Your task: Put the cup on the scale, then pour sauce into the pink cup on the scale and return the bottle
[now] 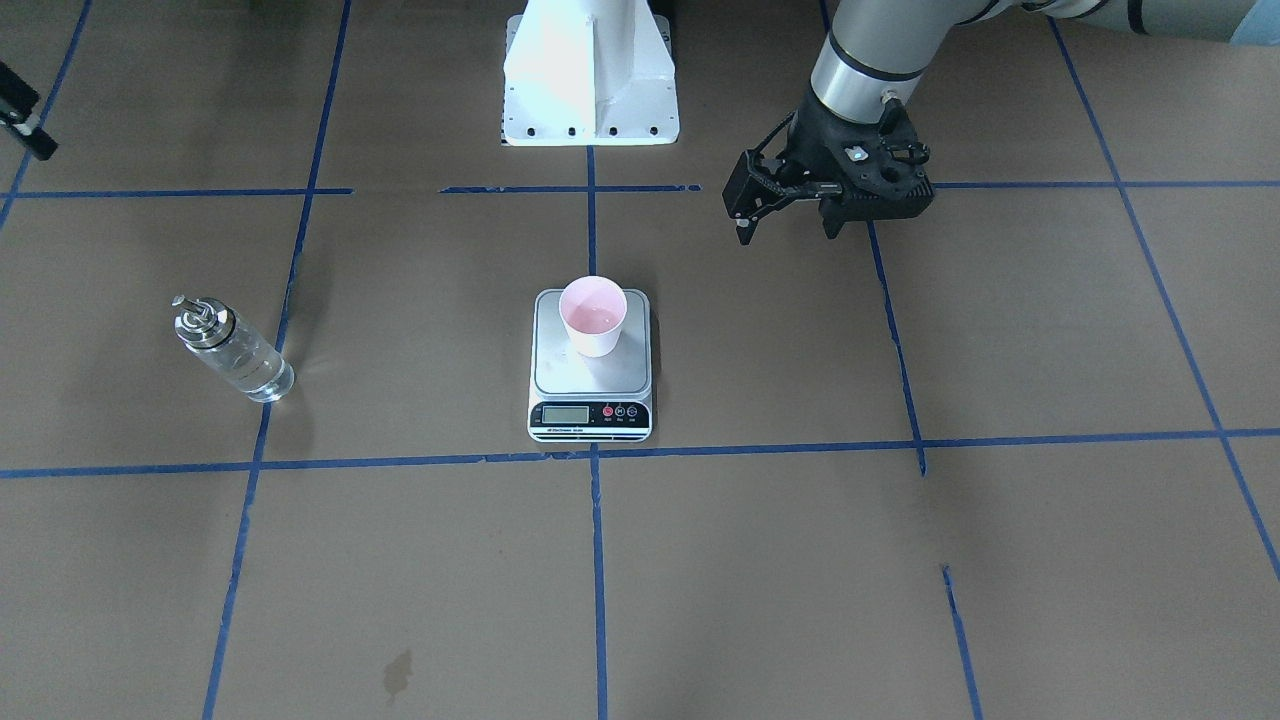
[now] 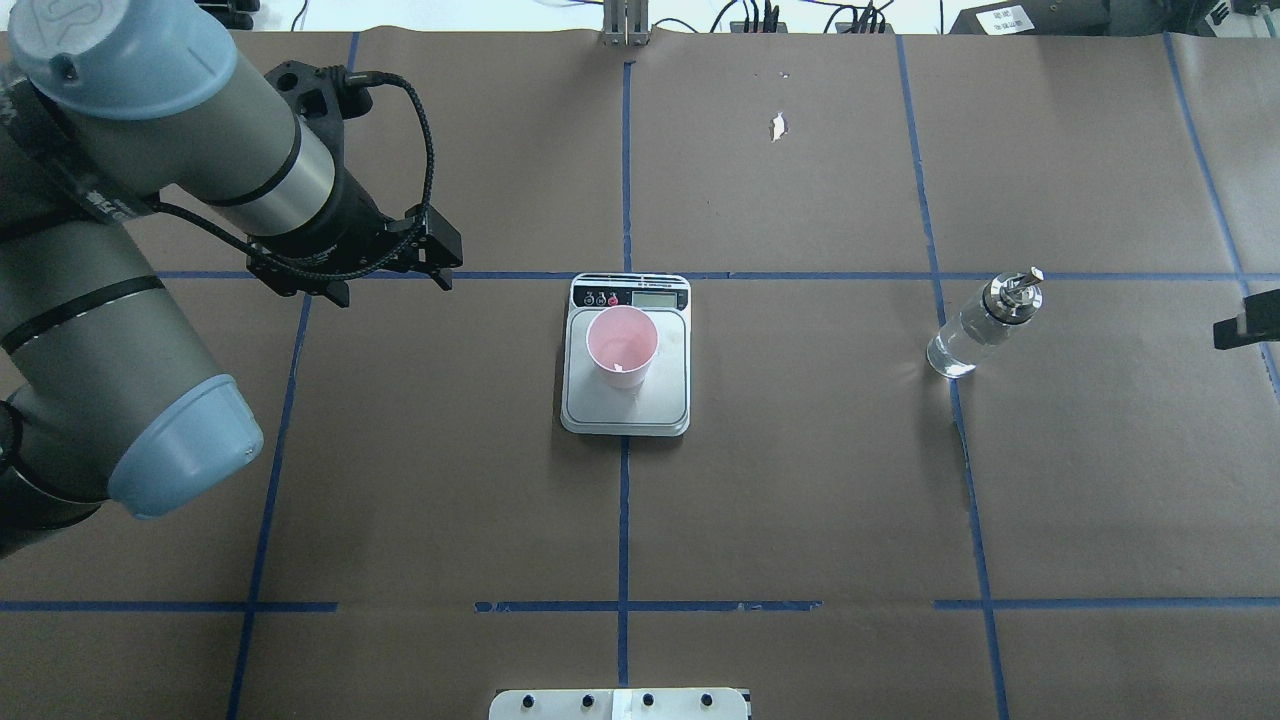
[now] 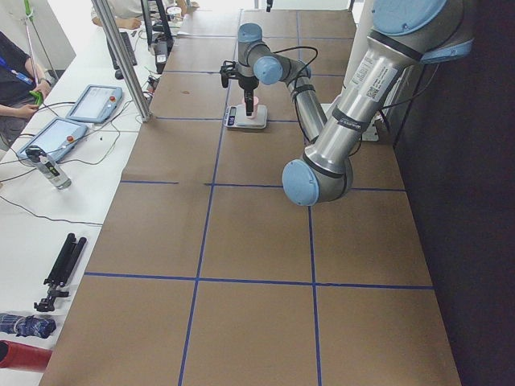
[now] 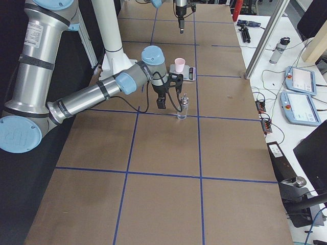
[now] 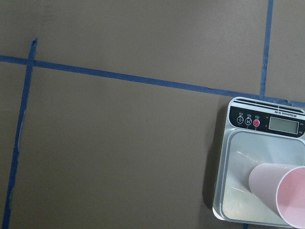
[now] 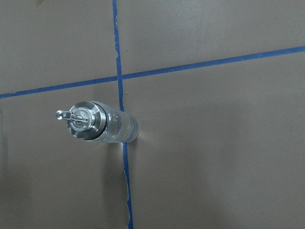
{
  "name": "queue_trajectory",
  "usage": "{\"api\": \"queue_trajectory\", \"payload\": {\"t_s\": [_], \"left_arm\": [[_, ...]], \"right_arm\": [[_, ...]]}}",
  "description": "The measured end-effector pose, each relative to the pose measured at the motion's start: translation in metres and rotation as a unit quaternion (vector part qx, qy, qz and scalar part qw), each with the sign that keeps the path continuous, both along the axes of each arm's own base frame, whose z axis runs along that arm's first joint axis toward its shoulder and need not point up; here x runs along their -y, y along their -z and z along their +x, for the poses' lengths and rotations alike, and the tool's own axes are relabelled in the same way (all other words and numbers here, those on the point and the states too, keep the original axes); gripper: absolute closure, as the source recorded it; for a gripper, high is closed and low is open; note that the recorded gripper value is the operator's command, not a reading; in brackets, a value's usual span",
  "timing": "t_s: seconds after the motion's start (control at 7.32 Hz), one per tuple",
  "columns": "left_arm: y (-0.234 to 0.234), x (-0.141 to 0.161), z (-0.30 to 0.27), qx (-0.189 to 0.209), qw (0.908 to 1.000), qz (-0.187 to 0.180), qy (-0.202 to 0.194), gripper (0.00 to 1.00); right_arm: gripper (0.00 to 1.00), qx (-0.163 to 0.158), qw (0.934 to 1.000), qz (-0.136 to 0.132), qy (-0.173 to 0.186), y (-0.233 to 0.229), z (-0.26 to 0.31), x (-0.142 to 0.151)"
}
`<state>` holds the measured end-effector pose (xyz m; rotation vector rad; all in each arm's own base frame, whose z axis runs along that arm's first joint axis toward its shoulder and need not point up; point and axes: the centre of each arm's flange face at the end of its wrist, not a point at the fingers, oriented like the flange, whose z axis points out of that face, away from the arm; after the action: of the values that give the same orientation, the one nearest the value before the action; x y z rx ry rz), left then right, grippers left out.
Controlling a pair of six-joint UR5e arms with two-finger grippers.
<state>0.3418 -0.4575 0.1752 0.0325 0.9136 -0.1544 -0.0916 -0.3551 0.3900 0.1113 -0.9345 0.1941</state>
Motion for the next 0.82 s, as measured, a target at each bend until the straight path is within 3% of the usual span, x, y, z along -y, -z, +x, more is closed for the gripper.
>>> {"api": "queue_trajectory", "payload": {"t_s": [0.41,0.55,0.82], "left_arm": [[-0.009,-0.003,-0.019,0.0,0.9999,0.01,0.002,0.0],[-0.01,-0.002,-0.022,0.001,0.9999,0.013,0.001,0.0],[-0.017,0.0,-0.026,0.007,0.9997,0.022,-0.005,0.0]], "right_arm": [[0.0,-0.027,0.9967,0.035,-0.069,-0.014,-0.085,-0.046],[0.0,-0.044,0.9938,0.056,-0.086,-0.018,-0.111,-0.059],[0.0,-0.078,0.9818,0.122,-0.122,-0.037,-0.168,-0.085]]}}
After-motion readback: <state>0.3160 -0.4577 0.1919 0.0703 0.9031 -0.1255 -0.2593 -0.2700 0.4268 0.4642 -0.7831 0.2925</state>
